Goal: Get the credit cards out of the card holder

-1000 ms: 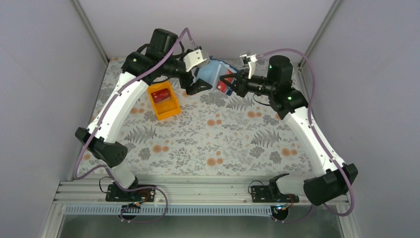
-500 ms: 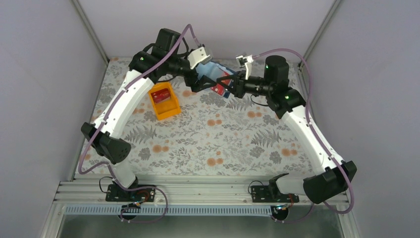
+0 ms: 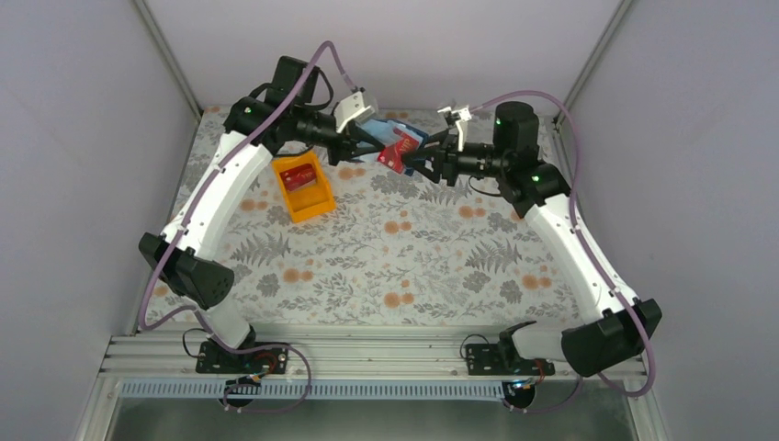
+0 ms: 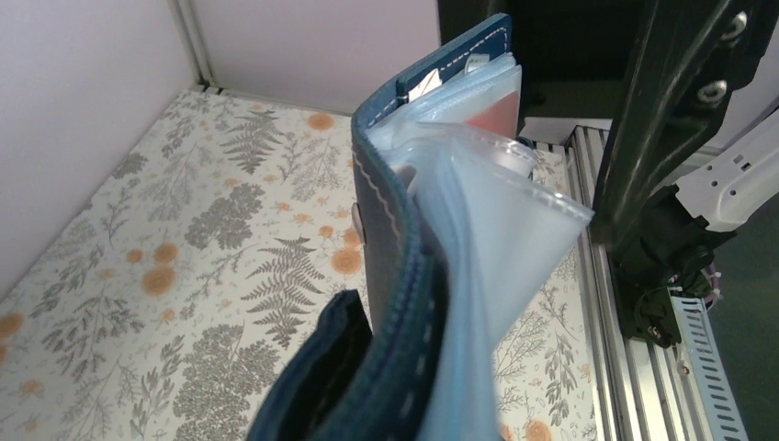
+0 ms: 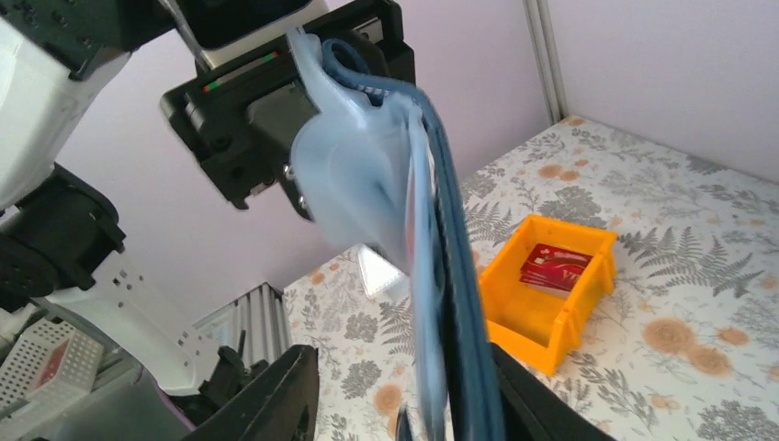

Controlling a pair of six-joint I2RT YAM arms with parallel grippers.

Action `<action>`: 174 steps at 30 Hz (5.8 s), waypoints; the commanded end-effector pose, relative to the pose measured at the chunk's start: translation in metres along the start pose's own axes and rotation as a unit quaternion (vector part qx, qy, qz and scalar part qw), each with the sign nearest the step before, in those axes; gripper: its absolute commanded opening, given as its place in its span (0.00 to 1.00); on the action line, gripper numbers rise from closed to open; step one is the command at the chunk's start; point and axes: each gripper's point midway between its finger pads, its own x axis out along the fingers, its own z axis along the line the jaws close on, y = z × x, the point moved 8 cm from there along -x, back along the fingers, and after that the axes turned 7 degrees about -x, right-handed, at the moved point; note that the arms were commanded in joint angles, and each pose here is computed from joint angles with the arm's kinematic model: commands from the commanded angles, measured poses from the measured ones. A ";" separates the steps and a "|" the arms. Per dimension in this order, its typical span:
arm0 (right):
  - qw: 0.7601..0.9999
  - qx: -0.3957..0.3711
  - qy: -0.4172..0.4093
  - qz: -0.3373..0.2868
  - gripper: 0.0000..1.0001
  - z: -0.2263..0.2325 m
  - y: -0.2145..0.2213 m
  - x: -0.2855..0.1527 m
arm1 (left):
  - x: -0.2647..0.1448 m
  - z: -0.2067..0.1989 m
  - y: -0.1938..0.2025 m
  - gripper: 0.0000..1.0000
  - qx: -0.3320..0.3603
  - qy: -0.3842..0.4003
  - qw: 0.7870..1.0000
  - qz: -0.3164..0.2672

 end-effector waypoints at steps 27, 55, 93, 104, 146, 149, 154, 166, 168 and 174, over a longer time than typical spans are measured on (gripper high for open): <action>0.999 0.046 0.027 -0.003 0.04 -0.019 0.012 -0.008 | -0.035 0.011 -0.006 0.35 -0.026 -0.053 0.998 -0.033; 0.930 0.192 0.280 0.143 0.04 -0.078 0.058 0.066 | 0.019 0.014 0.035 0.42 -0.098 0.035 0.995 -0.008; 0.936 0.220 0.233 0.146 0.04 -0.081 0.070 0.071 | -0.057 0.158 0.130 0.29 -0.276 -0.273 0.922 0.016; 0.946 0.168 0.216 0.172 0.04 -0.079 0.077 0.087 | -0.016 0.072 0.092 0.29 -0.150 -0.092 0.984 -0.005; 0.997 -0.050 -0.033 0.043 0.04 0.017 0.019 0.043 | -0.035 -0.027 0.055 0.02 -0.035 0.175 0.981 -0.072; 0.997 -0.055 -0.030 0.042 0.24 0.018 0.021 0.040 | -0.039 -0.030 0.052 0.03 -0.025 0.175 0.981 -0.078; 0.998 -0.052 -0.029 0.036 0.36 0.014 0.029 0.031 | -0.045 -0.028 0.054 0.02 -0.022 0.164 0.983 -0.080; 0.996 -0.059 -0.064 0.032 0.04 0.021 0.028 0.026 | -0.042 -0.028 0.058 0.02 -0.021 0.167 0.983 -0.077; 0.995 -0.062 -0.066 0.031 0.04 0.022 0.027 0.024 | -0.042 -0.027 0.059 0.09 -0.024 0.165 0.983 -0.076; 0.995 -0.064 -0.068 0.033 0.04 0.023 0.027 0.024 | -0.042 -0.026 0.058 0.14 -0.026 0.166 0.983 -0.077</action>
